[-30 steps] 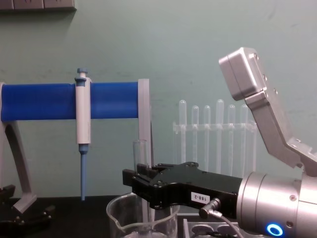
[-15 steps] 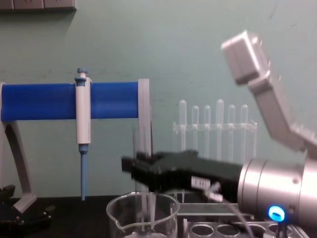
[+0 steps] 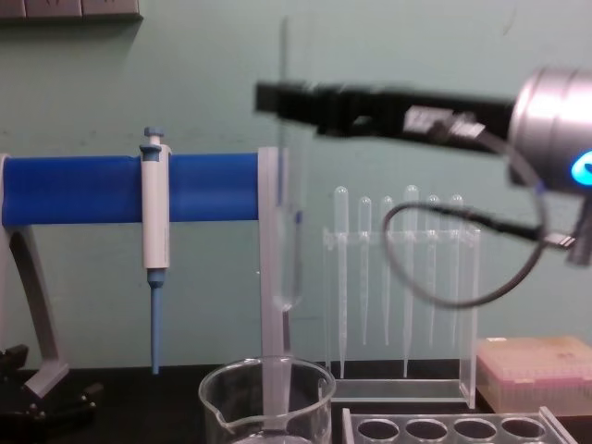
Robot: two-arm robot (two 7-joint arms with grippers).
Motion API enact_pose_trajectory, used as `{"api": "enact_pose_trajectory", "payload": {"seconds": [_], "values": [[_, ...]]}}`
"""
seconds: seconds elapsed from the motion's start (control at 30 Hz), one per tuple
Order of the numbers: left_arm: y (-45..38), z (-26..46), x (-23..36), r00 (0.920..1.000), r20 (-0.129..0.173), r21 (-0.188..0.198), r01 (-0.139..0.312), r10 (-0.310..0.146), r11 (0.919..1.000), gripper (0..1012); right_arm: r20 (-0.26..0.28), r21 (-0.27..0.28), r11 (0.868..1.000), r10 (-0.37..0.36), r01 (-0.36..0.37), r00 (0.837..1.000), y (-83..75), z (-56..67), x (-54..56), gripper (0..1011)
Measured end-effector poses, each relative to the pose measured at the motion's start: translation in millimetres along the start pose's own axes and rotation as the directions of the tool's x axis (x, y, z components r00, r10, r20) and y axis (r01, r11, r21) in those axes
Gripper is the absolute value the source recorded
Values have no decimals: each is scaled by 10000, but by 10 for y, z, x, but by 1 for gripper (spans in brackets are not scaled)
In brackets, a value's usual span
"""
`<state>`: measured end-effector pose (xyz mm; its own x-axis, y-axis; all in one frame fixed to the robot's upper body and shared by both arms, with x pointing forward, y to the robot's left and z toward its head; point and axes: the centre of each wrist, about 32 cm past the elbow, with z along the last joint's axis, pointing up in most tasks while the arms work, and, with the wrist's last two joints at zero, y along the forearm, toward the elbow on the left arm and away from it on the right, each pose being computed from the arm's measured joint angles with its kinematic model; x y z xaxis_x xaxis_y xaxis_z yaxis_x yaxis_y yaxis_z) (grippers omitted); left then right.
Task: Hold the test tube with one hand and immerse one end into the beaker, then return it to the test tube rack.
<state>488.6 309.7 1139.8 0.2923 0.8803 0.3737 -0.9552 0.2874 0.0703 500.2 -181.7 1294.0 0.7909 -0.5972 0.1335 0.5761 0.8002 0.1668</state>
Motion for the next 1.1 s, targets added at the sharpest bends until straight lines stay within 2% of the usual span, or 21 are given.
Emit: {"api": "enact_pose_trajectory", "payload": {"seconds": [0.13, 0.23, 0.37, 0.43, 0.47, 0.8, 1.1], "values": [[0, 0, 0, 10000, 0, 0, 0, 0, 10000, 1000, 33, -79, 9991, -421, 422, 9991, -183, 92, 39, 224], [0, 0, 0, 10000, -1, 1, 0, 0, 10000, 1000, 43, -198, 9979, -613, 613, 9981, -284, 88, 51, 225], [0, 0, 0, 10000, -1, 0, 0, 0, 10000, 1000, -9, -575, 9939, -941, 939, 9956, -468, 3, 69, 224], [0, 0, 0, 10000, 0, 1, 0, 0, 10000, 1000, -26, -665, 9927, -1007, 1003, 9949, -513, -35, 70, 225], [0, 0, 0, 10000, 0, 0, 0, 0, 10000, 1000, -66, -772, 9914, -1068, 1059, 9943, -550, -88, 68, 224], [0, 0, 0, 10000, 0, 0, 0, 0, 10000, 1000, -180, -1465, 9801, -1382, 1342, 9902, -646, -385, 72, 225], [0, 0, 0, 10000, 0, 0, 0, 0, 10000, 1000, -156, -1819, 9725, -1511, 1458, 9884, -654, -512, 75, 224]]}}
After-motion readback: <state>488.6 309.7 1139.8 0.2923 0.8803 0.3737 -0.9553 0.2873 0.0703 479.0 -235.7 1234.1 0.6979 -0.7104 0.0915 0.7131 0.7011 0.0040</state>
